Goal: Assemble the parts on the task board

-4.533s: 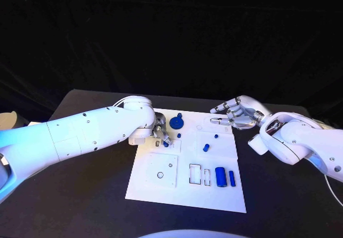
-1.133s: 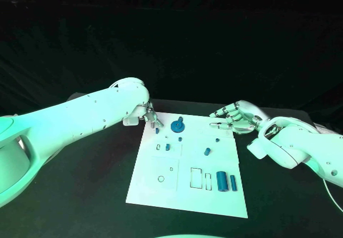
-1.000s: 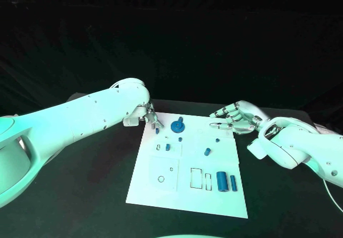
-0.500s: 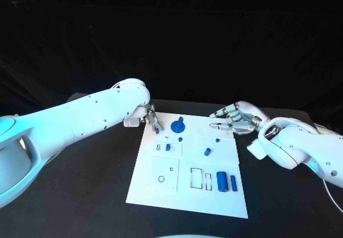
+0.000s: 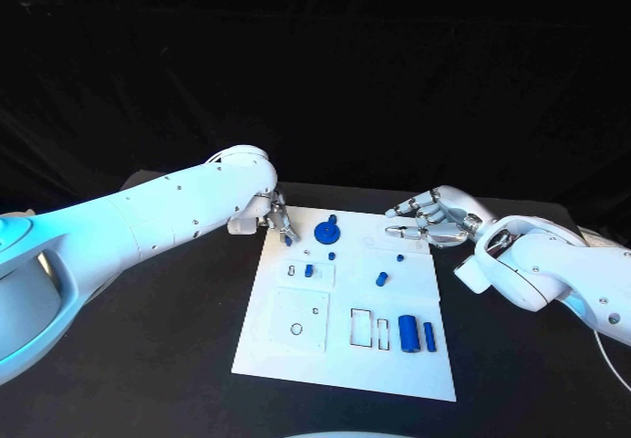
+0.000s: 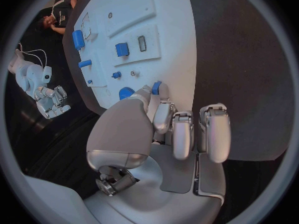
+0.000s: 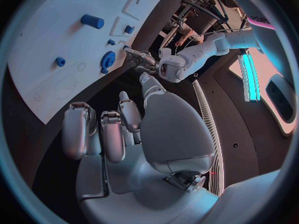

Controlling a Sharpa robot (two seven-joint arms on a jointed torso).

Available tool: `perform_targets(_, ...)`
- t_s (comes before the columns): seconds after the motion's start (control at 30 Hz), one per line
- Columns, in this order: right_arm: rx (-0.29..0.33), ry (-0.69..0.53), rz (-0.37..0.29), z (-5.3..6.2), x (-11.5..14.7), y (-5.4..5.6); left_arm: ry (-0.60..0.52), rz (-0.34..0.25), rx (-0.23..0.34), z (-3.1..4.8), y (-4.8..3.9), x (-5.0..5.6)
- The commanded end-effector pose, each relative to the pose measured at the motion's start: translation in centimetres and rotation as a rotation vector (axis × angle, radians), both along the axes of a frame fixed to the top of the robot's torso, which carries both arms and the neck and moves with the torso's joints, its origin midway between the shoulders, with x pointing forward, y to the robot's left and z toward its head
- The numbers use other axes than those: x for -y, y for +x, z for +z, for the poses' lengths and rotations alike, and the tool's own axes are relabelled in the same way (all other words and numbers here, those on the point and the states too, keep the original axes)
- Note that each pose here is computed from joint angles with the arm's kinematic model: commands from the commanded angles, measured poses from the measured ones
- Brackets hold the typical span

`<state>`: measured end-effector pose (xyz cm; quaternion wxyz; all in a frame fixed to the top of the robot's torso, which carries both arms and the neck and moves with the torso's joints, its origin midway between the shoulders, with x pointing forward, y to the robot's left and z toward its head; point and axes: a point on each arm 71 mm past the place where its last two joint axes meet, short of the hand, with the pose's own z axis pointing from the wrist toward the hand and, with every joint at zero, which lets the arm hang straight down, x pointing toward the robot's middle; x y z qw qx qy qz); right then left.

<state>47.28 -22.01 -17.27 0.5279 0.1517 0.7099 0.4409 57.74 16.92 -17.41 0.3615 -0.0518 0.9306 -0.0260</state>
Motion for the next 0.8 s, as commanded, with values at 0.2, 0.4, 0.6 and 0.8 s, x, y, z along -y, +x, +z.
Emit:
perform_targets(0.2, -0.003, -0.004, 0.019, -0.08, -0.16, -0.08, -0.01, -0.003, -0.016, -0.26, 0.0, 0.23)
perform_targets(0.4, -0.004, -0.004, 0.02, -0.12, -0.17, -0.08, -0.024, 0.001, -0.025, -0.37, 0.04, 0.17)
perform_targets(0.6, -0.007, -0.005, 0.021, -0.22, -0.18, -0.08, -0.063, 0.009, -0.011, -0.37, 0.11, 0.24)
perform_targets(0.8, -0.011, -0.005, 0.021, -0.35, -0.15, -0.09, -0.144, 0.029, 0.021, -0.21, 0.0, 0.36)
